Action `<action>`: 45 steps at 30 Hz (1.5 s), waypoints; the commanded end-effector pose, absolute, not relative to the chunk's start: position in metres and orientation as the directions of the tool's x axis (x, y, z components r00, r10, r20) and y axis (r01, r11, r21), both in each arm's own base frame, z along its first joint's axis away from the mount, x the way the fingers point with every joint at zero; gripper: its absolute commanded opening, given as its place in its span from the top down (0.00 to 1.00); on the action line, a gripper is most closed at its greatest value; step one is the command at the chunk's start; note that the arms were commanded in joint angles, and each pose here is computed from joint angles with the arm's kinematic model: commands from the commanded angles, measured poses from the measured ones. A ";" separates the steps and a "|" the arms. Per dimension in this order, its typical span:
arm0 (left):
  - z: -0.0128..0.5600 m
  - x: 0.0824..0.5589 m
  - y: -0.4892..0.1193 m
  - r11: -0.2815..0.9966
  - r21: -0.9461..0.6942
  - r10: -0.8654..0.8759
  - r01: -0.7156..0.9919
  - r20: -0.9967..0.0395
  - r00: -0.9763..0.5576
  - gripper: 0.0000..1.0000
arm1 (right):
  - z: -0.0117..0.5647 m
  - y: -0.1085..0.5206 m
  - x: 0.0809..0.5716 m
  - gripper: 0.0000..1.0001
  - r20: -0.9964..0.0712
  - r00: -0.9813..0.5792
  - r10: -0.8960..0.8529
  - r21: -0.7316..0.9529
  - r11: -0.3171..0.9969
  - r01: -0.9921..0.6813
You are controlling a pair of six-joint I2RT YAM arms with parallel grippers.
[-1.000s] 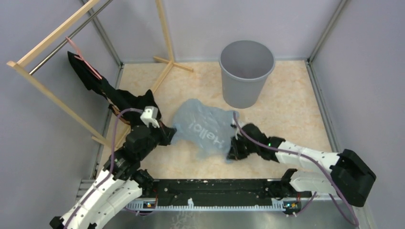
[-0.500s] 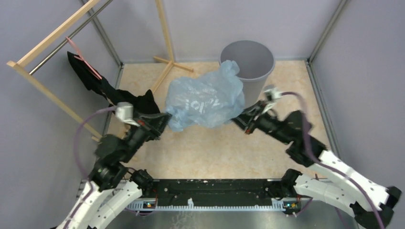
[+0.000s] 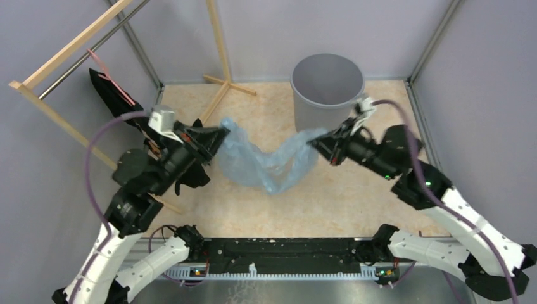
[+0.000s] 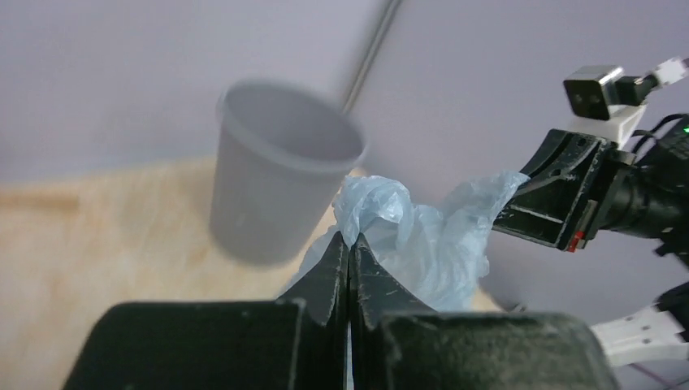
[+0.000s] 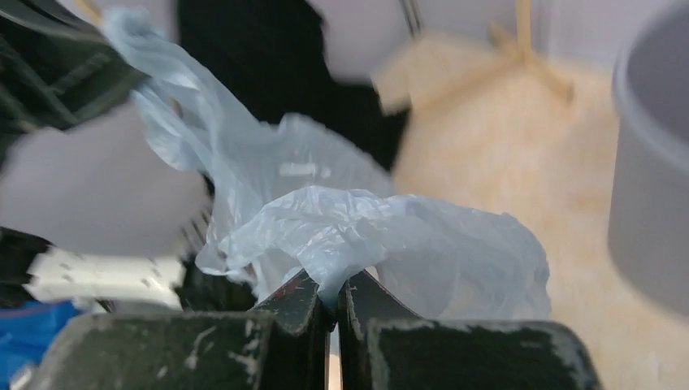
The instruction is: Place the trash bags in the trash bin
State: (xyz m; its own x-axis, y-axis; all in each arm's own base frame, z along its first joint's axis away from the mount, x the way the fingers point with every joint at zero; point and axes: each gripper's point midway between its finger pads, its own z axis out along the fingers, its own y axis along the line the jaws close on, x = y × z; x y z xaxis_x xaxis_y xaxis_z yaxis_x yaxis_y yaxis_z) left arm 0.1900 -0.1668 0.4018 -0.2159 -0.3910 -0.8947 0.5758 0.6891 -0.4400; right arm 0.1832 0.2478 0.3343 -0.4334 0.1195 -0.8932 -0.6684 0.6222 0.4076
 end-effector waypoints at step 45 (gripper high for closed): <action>0.241 0.201 -0.213 0.704 -0.466 -0.081 0.537 -0.803 -0.591 0.37 | 0.279 0.178 0.171 1.00 -0.866 -0.358 0.349 0.495 0.700 -0.515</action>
State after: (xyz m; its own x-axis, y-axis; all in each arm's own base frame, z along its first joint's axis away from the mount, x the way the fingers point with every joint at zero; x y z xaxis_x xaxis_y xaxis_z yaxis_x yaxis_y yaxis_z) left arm 0.2014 -0.1987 0.2184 -0.6138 -0.0795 -0.7854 0.4691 0.7634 -0.4440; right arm 0.1667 0.1659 0.2741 -0.3511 0.3345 -0.8745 -0.4944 0.7270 0.4766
